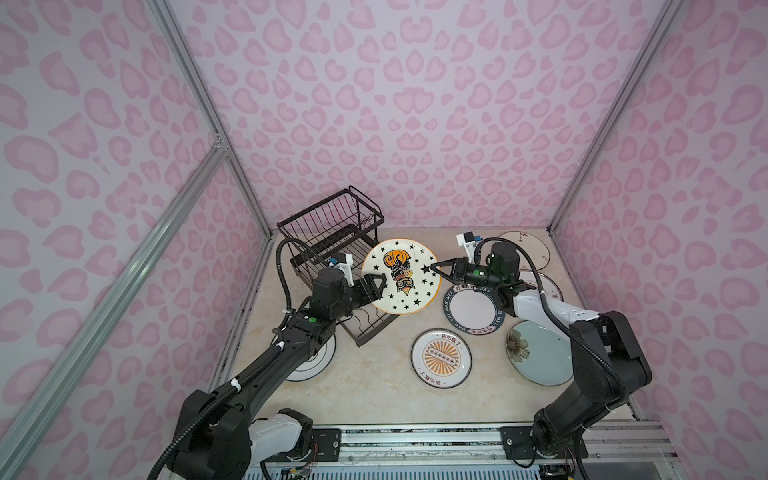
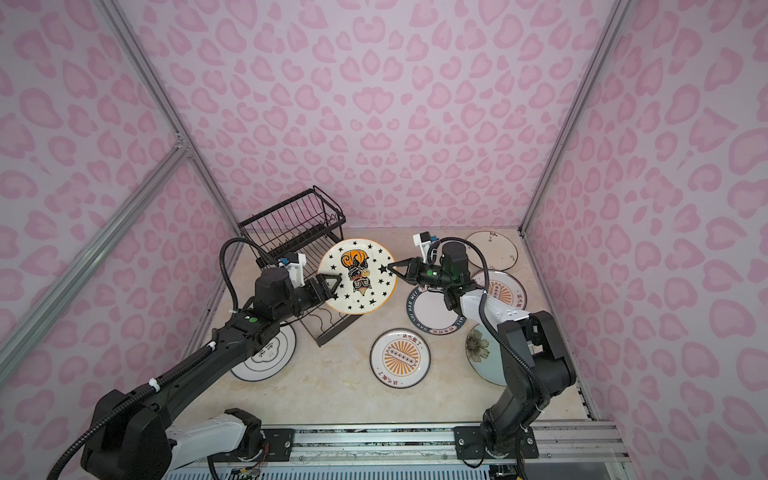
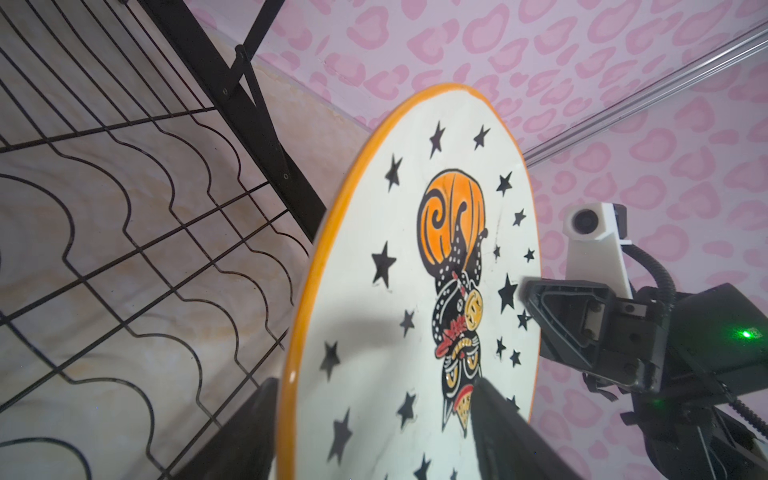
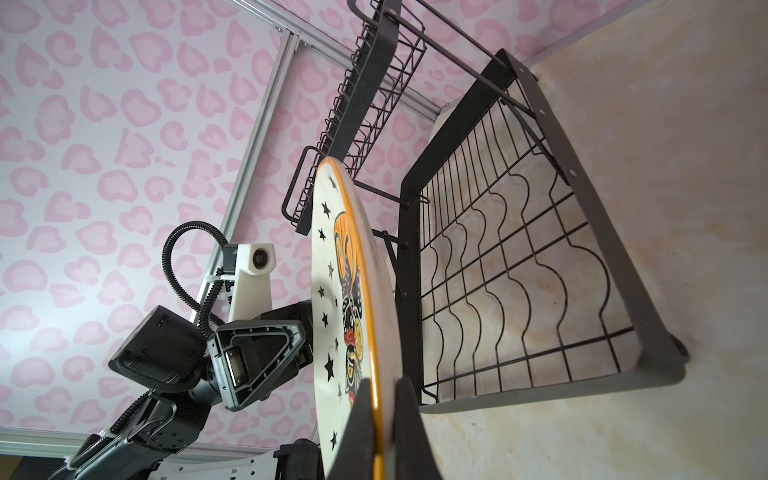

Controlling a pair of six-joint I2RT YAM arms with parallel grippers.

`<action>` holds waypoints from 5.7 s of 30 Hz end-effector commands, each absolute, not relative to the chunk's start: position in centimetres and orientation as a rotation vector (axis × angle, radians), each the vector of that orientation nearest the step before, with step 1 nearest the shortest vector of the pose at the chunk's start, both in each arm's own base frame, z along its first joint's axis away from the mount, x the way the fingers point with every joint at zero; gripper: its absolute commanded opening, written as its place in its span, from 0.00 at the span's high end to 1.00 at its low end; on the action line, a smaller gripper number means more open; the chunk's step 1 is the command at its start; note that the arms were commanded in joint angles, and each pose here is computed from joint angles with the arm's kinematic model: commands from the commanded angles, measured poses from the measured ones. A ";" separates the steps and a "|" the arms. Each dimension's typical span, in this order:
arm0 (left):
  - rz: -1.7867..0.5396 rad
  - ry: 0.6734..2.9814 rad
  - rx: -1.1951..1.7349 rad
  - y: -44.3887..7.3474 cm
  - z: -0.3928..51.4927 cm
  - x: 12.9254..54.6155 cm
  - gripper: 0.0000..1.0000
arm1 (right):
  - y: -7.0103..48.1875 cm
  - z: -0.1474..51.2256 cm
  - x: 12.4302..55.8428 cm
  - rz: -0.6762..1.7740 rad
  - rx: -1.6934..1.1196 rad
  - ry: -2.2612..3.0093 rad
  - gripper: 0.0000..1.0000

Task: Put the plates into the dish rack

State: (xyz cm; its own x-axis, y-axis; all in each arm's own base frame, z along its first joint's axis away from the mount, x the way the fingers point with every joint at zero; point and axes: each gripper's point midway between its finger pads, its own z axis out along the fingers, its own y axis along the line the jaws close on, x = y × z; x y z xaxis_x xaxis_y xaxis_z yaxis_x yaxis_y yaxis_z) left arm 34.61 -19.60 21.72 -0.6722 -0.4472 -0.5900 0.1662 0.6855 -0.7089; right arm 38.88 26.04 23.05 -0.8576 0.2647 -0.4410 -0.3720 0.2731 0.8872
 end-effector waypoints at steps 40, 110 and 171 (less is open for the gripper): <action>-1.058 2.001 -0.169 -20.3 24.7 34.6 0.96 | 26.4 24.4 38.9 1.650 -0.128 1.960 0.85; -1.002 1.926 -0.227 -18.7 26.2 34.6 0.43 | 29.2 26.7 36.0 1.815 -0.143 1.844 1.00; -0.625 2.017 -0.367 -8.8 23.2 24.0 0.37 | 35.1 43.3 58.2 1.241 -0.035 1.591 1.00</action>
